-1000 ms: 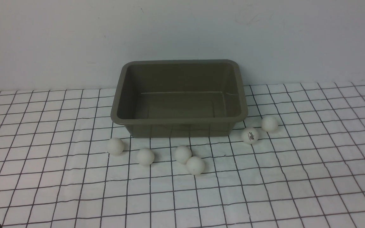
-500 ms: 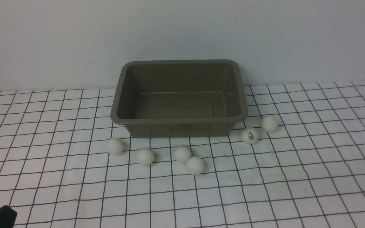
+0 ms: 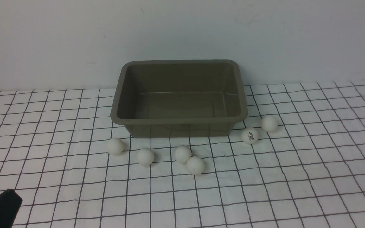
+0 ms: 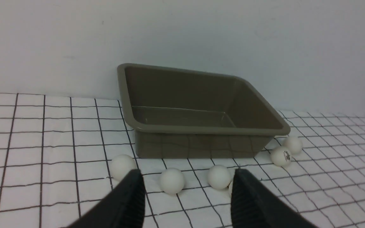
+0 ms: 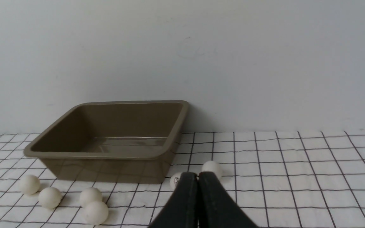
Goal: Put the table tennis balls into the box on the white checkered tablecloth.
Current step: 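Reach for and grasp a ping pong ball on the table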
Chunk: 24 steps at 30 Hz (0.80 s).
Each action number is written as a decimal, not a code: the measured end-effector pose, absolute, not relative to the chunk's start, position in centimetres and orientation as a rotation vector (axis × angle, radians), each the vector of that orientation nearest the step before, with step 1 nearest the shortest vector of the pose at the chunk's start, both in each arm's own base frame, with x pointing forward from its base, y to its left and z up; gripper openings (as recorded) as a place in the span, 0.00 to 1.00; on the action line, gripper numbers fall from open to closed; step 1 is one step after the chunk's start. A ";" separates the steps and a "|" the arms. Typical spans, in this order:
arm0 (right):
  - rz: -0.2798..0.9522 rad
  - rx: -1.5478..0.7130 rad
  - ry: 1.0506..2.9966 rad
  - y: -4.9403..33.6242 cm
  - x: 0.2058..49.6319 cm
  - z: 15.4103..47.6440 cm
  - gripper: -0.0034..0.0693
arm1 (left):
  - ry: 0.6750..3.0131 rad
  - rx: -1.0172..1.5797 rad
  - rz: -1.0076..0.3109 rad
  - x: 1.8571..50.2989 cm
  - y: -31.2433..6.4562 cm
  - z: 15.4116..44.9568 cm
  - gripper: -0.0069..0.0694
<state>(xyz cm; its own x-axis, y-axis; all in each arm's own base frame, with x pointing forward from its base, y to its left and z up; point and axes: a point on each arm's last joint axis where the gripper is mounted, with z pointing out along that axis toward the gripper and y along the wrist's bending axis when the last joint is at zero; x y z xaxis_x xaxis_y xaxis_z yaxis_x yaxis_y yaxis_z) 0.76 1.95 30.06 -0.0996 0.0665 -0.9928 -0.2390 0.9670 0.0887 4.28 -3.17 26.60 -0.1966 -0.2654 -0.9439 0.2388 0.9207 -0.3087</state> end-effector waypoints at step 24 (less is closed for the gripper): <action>0.348 -0.388 2.106 3.8 14.7 27.6 0.57 | 1.965 0.254 -0.349 7.6 -3.3 26.8 0.65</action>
<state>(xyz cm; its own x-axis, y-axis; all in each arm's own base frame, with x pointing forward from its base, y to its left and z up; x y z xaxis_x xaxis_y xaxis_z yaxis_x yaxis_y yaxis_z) 14.69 3.84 27.63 -0.5132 -0.1387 -0.8470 -0.4038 0.9098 0.0957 7.57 -3.26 26.81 -0.4038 0.0186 -0.9147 0.3328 0.9343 -0.1279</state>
